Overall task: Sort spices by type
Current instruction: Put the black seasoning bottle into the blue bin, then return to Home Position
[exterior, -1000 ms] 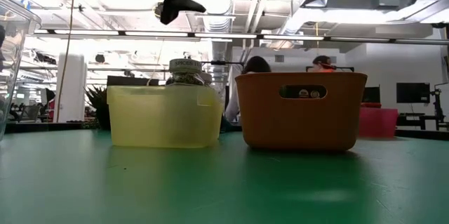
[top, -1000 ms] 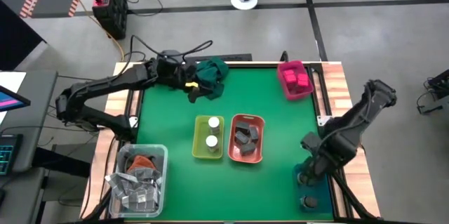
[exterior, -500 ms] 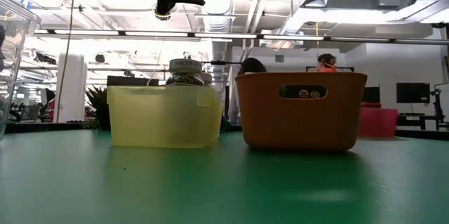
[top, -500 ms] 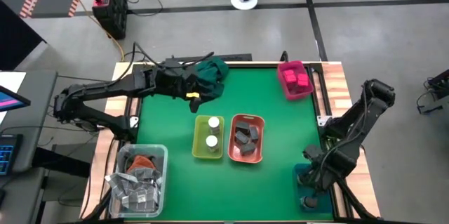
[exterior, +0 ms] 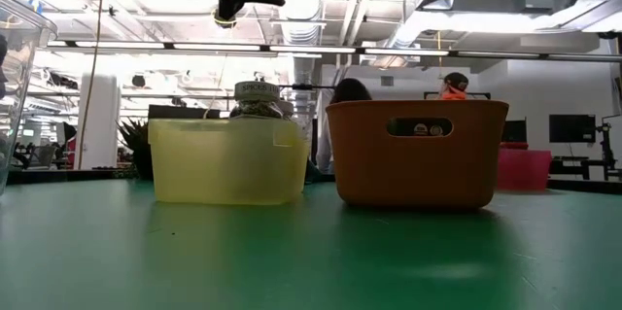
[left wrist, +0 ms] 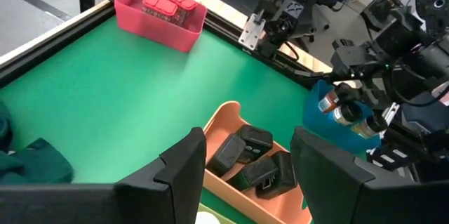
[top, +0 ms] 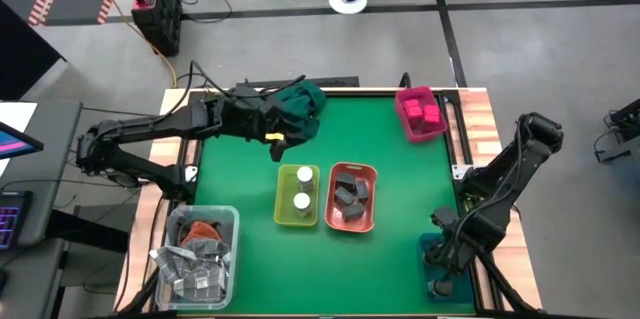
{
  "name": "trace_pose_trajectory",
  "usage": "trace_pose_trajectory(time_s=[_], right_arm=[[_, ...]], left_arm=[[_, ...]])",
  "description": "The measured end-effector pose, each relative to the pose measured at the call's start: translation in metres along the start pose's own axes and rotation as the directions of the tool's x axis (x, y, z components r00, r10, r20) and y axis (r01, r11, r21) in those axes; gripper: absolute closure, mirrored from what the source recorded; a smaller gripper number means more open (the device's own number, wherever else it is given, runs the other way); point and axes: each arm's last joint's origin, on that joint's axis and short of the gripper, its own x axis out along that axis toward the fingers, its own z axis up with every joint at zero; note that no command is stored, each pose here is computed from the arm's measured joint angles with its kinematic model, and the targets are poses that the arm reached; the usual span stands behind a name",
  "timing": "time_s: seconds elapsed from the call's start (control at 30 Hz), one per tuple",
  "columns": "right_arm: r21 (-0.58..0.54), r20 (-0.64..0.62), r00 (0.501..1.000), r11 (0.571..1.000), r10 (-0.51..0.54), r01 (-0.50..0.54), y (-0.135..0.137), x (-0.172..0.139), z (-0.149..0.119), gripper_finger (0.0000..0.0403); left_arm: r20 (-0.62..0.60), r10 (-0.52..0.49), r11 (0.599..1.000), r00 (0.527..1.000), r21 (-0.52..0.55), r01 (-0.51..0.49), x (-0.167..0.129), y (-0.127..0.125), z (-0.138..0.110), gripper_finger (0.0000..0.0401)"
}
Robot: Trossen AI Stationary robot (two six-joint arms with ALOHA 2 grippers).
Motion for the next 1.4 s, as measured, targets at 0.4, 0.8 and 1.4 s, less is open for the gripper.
trace_pose_trajectory(time_s=[0.4, 0.8, 1.4], right_arm=[[0.02, 0.085, 0.994, 0.998, -0.066, 0.064, -0.002, -0.055, 0.004, 0.007], [-0.163, 0.486, 0.835, 0.965, 0.259, -0.204, 0.035, -0.107, 0.058, 0.0072], [-0.46, 0.566, 0.485, 0.744, 0.666, -0.484, 0.036, -0.074, 0.163, 0.011]], left_arm=[[0.011, 0.006, 1.0, 1.0, 0.03, -0.006, 0.0, 0.0, 0.001, 0.0205], [0.138, -0.139, 0.986, 0.981, 0.111, 0.124, -0.035, -0.029, 0.009, 0.0205], [0.364, -0.253, 0.962, 0.897, -0.003, 0.272, -0.094, -0.013, -0.1, 0.0205]])
